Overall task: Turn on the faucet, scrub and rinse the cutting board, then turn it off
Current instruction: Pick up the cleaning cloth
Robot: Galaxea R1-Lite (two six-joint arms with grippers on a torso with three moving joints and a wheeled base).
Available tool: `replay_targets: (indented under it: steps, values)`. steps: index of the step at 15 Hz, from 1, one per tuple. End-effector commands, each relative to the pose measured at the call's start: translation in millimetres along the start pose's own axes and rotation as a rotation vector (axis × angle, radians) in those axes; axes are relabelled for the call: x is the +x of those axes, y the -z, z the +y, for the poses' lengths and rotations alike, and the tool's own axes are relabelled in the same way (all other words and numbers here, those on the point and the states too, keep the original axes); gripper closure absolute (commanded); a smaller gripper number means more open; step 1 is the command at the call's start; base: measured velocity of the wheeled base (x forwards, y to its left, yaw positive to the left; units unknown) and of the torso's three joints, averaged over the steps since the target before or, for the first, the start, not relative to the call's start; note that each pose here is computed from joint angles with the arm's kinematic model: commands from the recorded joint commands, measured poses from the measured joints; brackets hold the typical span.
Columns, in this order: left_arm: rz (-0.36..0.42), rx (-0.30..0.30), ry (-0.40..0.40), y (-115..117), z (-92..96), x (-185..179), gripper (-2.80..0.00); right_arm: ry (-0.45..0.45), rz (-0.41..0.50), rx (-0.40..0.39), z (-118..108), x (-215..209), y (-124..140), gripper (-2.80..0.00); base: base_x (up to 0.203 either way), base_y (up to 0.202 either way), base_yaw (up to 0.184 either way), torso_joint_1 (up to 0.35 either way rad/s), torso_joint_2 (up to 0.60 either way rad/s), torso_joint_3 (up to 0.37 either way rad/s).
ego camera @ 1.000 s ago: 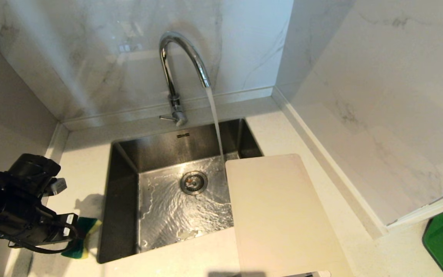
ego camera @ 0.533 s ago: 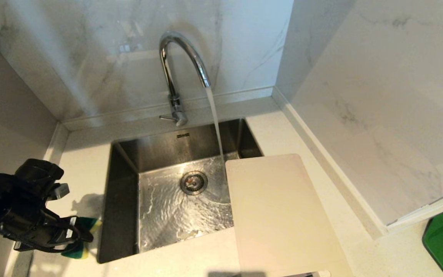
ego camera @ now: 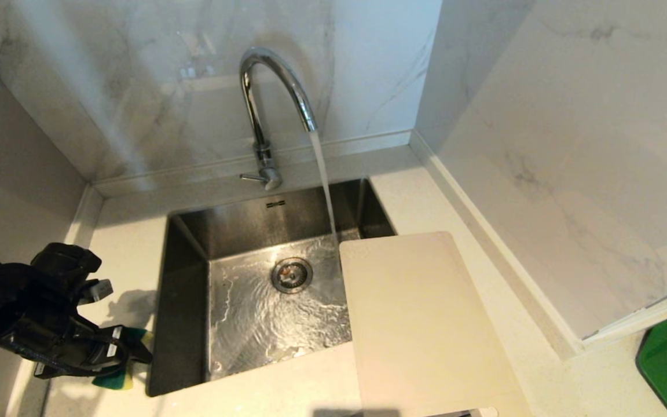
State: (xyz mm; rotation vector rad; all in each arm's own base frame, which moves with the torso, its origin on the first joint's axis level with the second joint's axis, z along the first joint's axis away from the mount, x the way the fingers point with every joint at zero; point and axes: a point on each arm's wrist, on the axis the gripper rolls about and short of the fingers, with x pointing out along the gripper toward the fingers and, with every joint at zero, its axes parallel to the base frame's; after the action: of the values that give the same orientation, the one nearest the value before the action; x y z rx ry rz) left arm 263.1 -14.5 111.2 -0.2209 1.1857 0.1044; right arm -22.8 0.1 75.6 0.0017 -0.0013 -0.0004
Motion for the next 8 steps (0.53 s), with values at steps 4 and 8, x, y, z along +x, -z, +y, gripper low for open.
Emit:
replay_targets:
  steps: [4,8]
  values:
    - [0.021,0.001,0.001,2,0.5,4,0.0,0.0,0.0,0.0,0,0,0,0.0,0.0,0.0,0.0,0.0,0.0,0.0]
    - [-0.008,-0.022,0.012,3,0.5,-7,0.0,0.0,0.0,0.0,0,0,0,0.0,0.0,0.0,0.0,0.0,0.0,0.0]
